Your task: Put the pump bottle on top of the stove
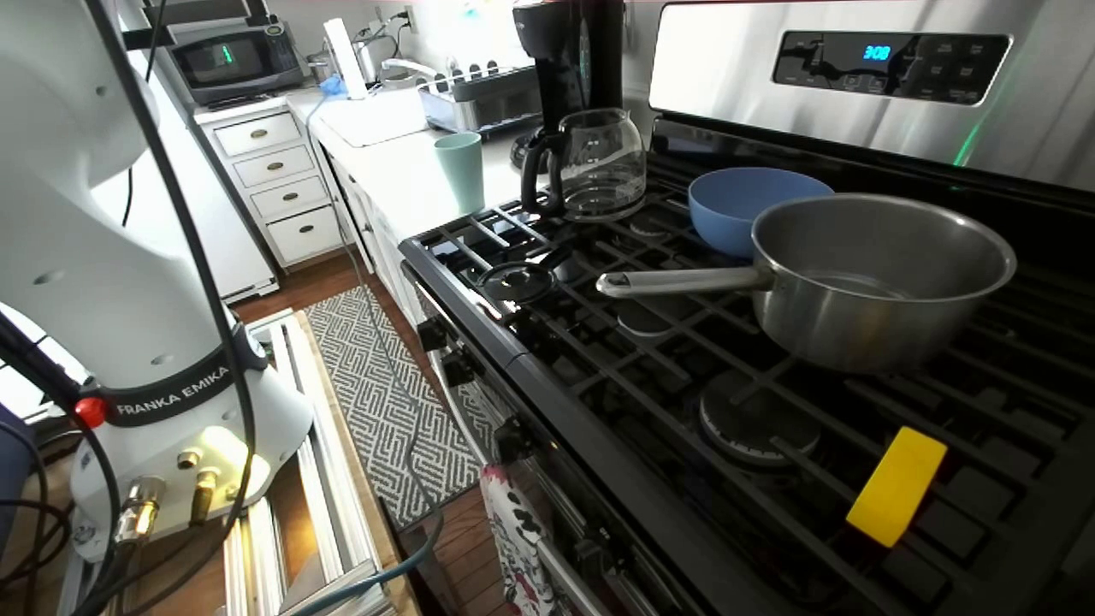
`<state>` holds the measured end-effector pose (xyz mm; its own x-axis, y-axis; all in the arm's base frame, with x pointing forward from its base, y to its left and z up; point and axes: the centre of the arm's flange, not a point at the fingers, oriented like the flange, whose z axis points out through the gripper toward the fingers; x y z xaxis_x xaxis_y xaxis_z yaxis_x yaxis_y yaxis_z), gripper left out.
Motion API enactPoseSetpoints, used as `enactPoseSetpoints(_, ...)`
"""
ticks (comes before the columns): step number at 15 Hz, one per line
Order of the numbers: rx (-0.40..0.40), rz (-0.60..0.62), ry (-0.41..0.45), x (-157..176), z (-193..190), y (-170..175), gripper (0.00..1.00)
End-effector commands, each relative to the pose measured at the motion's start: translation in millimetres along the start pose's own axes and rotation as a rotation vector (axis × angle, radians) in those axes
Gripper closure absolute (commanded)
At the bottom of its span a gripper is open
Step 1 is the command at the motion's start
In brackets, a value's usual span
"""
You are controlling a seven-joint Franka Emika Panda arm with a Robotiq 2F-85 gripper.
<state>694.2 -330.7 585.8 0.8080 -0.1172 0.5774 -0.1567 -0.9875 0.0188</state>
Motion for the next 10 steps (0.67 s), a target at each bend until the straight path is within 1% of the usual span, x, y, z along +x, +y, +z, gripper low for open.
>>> enactPoseSetpoints(1,-0.029,0.055,0.028,32.7,15.4,5.6,0.92)
enactPoseSetpoints(5,-0.048,0.079,0.051,46.9,20.4,-1.4,0.92)
enactPoseSetpoints(8,-0.078,0.075,0.072,59.6,13.6,-5.2,0.92)
enactPoseSetpoints(10,-0.100,0.083,0.087,66.4,17.8,-8.2,0.92)
